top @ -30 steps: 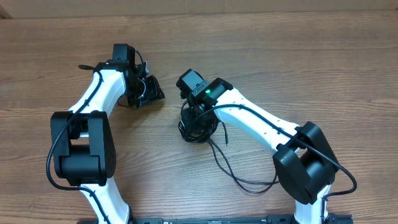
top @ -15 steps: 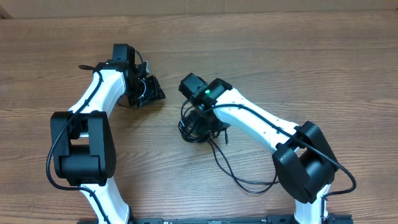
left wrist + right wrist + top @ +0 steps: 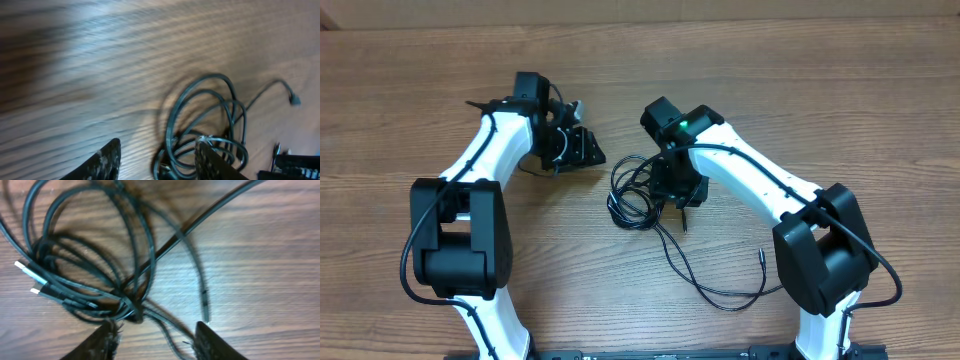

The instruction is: Untangle cables

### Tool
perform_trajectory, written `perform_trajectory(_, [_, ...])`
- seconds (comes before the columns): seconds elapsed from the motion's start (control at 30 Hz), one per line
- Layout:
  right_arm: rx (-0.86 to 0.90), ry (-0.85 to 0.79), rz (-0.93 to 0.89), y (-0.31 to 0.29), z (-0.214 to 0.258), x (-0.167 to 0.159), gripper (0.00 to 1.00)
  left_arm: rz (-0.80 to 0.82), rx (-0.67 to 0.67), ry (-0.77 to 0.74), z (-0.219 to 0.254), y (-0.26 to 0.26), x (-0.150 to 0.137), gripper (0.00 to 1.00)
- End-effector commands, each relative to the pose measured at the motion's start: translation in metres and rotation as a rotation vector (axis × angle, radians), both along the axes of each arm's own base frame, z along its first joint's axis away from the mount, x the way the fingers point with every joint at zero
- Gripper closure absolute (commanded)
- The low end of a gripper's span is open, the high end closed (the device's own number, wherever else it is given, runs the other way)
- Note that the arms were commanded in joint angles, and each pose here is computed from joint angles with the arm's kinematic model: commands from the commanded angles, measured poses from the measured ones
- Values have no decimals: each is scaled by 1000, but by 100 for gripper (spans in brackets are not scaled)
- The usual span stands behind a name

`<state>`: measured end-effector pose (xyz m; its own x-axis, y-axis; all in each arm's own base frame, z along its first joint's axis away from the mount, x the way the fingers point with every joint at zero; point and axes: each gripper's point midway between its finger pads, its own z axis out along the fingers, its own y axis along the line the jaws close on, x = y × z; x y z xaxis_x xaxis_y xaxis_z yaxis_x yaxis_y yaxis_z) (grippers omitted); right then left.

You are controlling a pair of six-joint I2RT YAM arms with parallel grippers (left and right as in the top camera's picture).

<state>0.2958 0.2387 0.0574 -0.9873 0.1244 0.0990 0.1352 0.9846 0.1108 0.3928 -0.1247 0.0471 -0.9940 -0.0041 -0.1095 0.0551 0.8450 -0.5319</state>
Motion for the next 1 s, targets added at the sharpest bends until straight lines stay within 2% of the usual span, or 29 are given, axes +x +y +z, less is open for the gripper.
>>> perform_trajectory(0.0, [22,30,13,14,-5,-11,56,-102,-20,-8,-1,-19,-8,57])
perform_trajectory(0.07, [-11,24,-28,10,-13,-13,58,-116,43,17,-7,-18,-16,65])
perform_trajectory(0.1, [-20,22,-42,8,-16,-13,60,-124,66,23,-10,-19,-19,66])
perform_trajectory(0.23, [-19,12,-53,5,-35,-14,68,-151,108,27,-16,-29,-24,62])
perform_trajectory(0.3, [-17,3,-57,3,-39,-13,76,-143,128,30,-17,-32,-24,59])
perform_trajectory(0.33, [-27,-5,-60,1,-40,-11,82,-133,148,31,-19,-31,-23,59])
perform_trajectory(0.37, [-58,-32,-65,-6,-41,-5,93,-111,193,33,-22,-27,-22,59])
perform_trajectory(0.4, [-74,-47,-69,-10,-41,-2,96,-97,216,32,-23,-24,-21,58])
perform_trajectory(0.5, [-95,-82,-81,-16,-42,8,96,-79,242,27,-25,-20,-18,58])
perform_trajectory(0.7, [-25,-131,-87,-2,-40,22,96,-66,257,29,-27,-17,-17,56])
perform_trajectory(0.83, [-27,-131,-98,-6,-40,24,96,-11,349,63,-32,3,-20,54])
perform_trajectory(0.9, [-28,-130,-108,-9,-40,27,96,38,353,86,-32,13,-19,49])
perform_trajectory(0.97, [-29,-130,-116,-12,-40,28,96,52,281,112,-29,12,-20,39])
